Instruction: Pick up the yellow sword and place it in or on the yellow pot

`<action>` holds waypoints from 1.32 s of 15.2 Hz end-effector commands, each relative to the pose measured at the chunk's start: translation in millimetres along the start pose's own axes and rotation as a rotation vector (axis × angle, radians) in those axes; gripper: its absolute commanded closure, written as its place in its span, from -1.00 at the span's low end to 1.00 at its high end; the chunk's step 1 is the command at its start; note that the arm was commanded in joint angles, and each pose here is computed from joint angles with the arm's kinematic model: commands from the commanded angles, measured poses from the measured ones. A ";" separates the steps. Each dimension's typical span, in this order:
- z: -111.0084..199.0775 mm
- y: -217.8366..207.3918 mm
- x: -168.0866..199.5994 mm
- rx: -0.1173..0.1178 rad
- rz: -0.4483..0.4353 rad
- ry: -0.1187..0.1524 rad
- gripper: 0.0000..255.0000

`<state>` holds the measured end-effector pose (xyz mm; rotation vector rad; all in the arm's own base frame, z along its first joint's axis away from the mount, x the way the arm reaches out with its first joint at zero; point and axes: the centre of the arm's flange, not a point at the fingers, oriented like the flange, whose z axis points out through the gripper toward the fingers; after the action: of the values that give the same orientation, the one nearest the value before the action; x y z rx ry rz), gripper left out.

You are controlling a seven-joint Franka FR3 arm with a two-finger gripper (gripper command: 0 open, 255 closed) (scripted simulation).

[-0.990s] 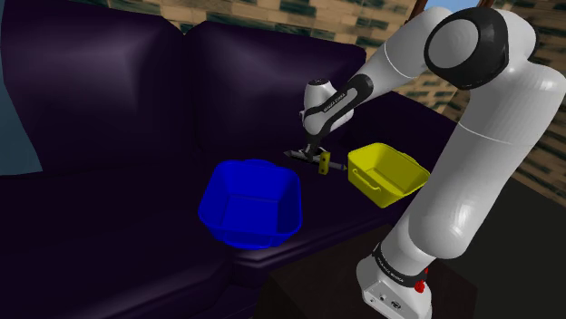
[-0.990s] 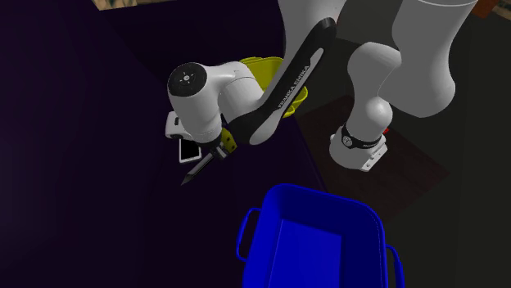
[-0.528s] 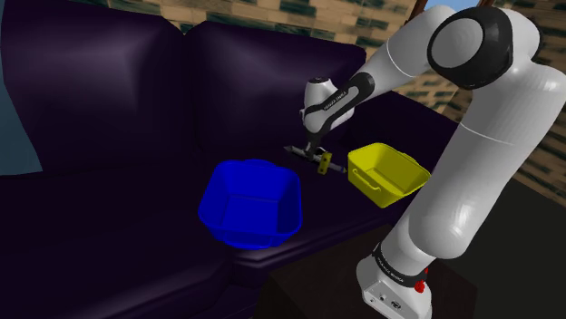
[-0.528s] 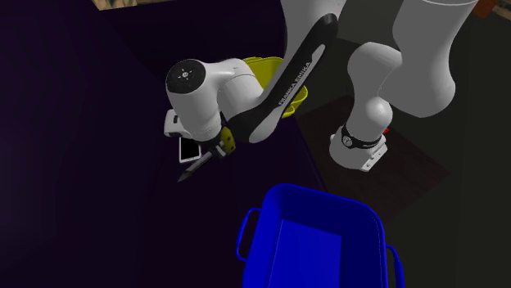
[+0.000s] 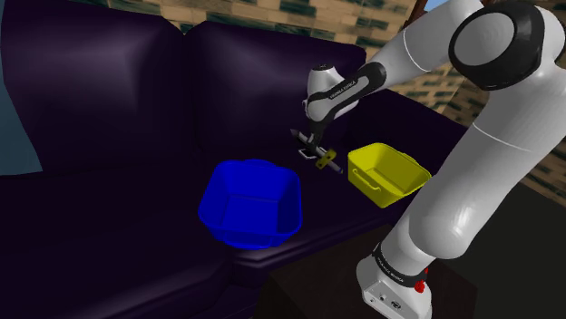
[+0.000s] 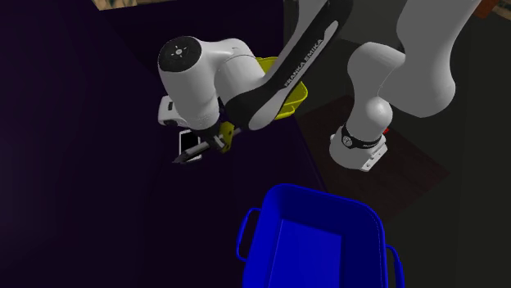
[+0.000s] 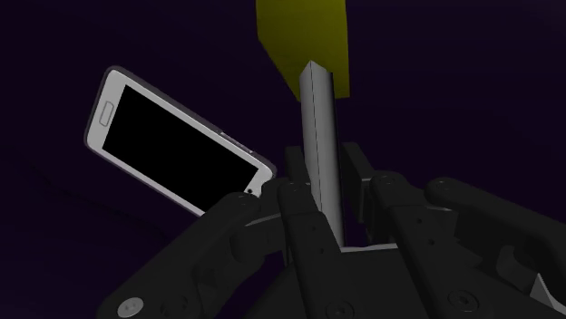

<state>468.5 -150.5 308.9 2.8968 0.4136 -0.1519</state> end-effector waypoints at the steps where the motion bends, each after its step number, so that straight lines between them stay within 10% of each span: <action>1: -10.8 2.0 -1.1 0.000 0.000 0.000 1.00; 20: -108.3 21.4 -14.2 0.000 0.000 0.000 1.00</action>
<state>468.8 -150.7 414.7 2.8969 0.4137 -0.1519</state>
